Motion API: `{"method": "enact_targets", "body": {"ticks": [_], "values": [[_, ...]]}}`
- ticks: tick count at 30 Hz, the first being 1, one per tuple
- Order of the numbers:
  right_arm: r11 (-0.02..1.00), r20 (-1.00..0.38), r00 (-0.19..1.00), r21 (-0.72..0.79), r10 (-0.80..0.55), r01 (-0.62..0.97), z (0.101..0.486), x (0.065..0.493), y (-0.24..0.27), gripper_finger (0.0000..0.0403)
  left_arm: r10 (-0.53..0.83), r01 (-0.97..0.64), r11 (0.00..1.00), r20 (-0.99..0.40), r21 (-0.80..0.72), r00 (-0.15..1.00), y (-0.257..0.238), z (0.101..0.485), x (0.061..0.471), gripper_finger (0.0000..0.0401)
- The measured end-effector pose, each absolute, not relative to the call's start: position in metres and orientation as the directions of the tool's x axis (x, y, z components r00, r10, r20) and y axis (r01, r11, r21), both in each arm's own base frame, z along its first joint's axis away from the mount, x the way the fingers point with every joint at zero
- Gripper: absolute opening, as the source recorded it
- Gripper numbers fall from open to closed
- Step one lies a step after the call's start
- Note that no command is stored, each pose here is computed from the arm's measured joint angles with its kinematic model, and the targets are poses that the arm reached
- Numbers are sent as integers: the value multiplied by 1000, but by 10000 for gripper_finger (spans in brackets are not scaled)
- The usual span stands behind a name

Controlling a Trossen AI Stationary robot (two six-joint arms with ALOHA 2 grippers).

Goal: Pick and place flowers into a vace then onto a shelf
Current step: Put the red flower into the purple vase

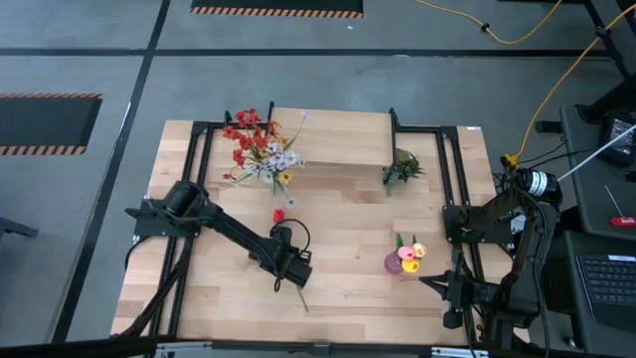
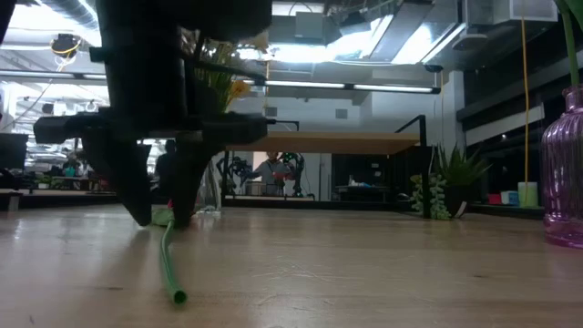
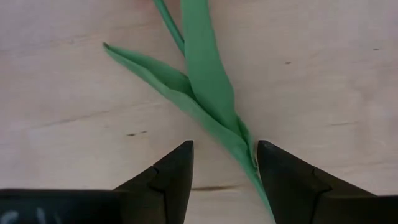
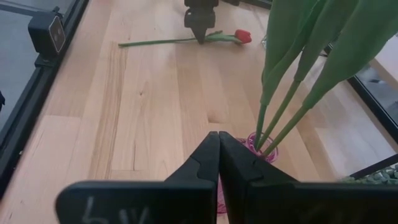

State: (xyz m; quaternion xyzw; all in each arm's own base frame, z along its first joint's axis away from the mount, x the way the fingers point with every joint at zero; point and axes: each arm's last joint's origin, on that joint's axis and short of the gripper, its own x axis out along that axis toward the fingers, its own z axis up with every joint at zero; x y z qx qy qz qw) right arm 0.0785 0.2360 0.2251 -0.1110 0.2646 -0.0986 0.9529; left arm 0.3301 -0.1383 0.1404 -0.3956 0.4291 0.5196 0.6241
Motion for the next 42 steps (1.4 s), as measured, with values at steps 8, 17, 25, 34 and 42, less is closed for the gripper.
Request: {"method": "enact_targets", "body": {"ticks": [8, 17, 25, 34, 42], "values": [[956, -483, 840, -263, -246, 129, 225, 78, 236, 10, 317, -984, 177, -945, -27, 82, -138, 136, 331, 169], [956, -482, 840, -264, -247, 129, 225, 78, 236, 10, 313, -964, 266, -944, -15, 101, -140, 136, 332, 74], [956, -482, 840, -264, -247, 129, 225, 78, 236, 10, 305, -933, 361, -942, -20, 138, -141, 136, 336, 9], [955, -482, 840, -267, -248, 129, 225, 78, 236, 10, 268, -898, 434, -942, -68, 201, -152, 146, 334, 4], [955, -482, 840, -267, -248, 129, 225, 78, 236, 10, 268, -821, 553, -902, -143, 338, -170, 178, 321, 4]]}}
